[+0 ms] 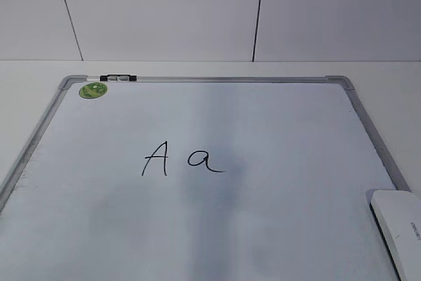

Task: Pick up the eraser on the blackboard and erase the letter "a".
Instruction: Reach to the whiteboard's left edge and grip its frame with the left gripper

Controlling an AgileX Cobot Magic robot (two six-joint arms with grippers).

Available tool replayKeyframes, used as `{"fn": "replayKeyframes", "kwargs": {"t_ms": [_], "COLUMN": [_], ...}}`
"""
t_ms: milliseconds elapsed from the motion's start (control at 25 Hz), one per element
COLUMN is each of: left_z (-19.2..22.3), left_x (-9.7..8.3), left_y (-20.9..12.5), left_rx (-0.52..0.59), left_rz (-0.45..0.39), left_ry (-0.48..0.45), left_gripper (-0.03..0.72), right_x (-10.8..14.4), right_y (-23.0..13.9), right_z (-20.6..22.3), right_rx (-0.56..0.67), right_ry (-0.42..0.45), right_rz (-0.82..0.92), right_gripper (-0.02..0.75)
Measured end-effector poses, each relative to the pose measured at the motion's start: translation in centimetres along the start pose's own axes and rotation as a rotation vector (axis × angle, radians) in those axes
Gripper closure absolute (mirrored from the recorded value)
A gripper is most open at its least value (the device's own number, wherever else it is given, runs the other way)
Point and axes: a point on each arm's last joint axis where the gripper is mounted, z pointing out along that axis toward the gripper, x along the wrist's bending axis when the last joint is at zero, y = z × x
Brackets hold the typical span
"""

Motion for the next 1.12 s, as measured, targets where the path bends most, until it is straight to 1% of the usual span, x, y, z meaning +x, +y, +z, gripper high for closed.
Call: {"fn": "replayKeyframes", "kwargs": {"t_ms": [160,280,520,840,1120], "left_z": [0.7,1.9,5.3,10.2,14.5], "left_x": [0.2,0.3,0.4,0.7,0.9], "left_y": [1.9,3.0,4.7,6.9,8.7], "left_rx": [0.041,0.061,0.210,0.376,0.502], "left_rz": [0.021,0.021,0.014,0.004,-0.002], "left_ry": [0.026,0.032,0.039,0.045,0.049], "left_gripper": [0.139,0.139,0.145,0.146,0.146], "right_x": [0.1,-0.1,-0.5,-0.5,-0.6], "right_y": [2.1,3.8,6.1,7.3,7.5], "right_z": [0.5,0.9,2.6,6.6,8.9], "right_rx": [0.082,0.123,0.278,0.463,0.567], "right_ry": [0.050,0.065,0.082,0.125,0.137], "right_rz": [0.010,0.015,0.019,0.082,0.097], "right_gripper": [0.146,0.146,0.146,0.146,0.146]}}
